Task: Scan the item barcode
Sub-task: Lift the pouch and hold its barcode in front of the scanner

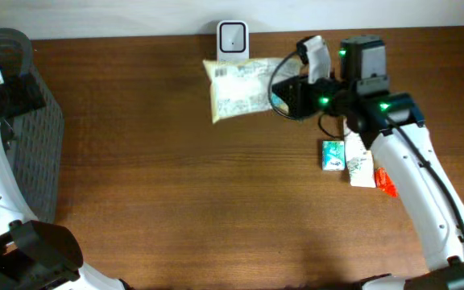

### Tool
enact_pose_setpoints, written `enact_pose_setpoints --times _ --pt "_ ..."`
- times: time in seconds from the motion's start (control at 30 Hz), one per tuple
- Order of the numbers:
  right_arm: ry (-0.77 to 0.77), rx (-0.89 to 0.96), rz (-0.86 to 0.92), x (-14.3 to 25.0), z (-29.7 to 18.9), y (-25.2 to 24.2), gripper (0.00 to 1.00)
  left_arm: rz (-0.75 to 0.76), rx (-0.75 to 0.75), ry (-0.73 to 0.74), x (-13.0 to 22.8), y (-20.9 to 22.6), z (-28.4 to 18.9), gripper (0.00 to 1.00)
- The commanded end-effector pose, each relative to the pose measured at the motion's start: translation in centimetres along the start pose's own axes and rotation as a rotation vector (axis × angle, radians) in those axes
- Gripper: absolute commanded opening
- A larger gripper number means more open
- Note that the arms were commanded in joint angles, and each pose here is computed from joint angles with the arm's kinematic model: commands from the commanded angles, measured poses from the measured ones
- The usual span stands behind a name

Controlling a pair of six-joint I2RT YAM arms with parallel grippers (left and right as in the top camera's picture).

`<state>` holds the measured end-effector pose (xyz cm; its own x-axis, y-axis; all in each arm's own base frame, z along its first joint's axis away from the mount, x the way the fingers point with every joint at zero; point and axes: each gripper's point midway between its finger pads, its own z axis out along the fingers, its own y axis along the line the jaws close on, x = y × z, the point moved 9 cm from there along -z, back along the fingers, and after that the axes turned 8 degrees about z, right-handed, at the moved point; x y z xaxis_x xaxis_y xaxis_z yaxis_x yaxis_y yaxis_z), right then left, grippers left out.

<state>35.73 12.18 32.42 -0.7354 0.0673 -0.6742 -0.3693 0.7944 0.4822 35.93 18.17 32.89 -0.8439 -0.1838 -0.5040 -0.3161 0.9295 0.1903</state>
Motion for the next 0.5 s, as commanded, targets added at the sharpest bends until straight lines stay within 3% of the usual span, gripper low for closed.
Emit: enact_pose_setpoints --times 0.0,0.17,0.47 --pt "-0.245 0.575 -0.220 -3.3 0.9 -0.5 0.04 -0.012 0.004 0.002 0.1 0.2 0.2 0.99" --pt "-0.187 0.719 -0.801 -3.8 8.1 -0.2 0.04 -0.012 0.004 0.002 0.1 0.2 0.2 0.99" --pt "-0.351 0.944 -1.383 -6.1 15.2 -1.7 0.04 -0.012 0.004 0.002 0.1 0.2 0.2 0.99"
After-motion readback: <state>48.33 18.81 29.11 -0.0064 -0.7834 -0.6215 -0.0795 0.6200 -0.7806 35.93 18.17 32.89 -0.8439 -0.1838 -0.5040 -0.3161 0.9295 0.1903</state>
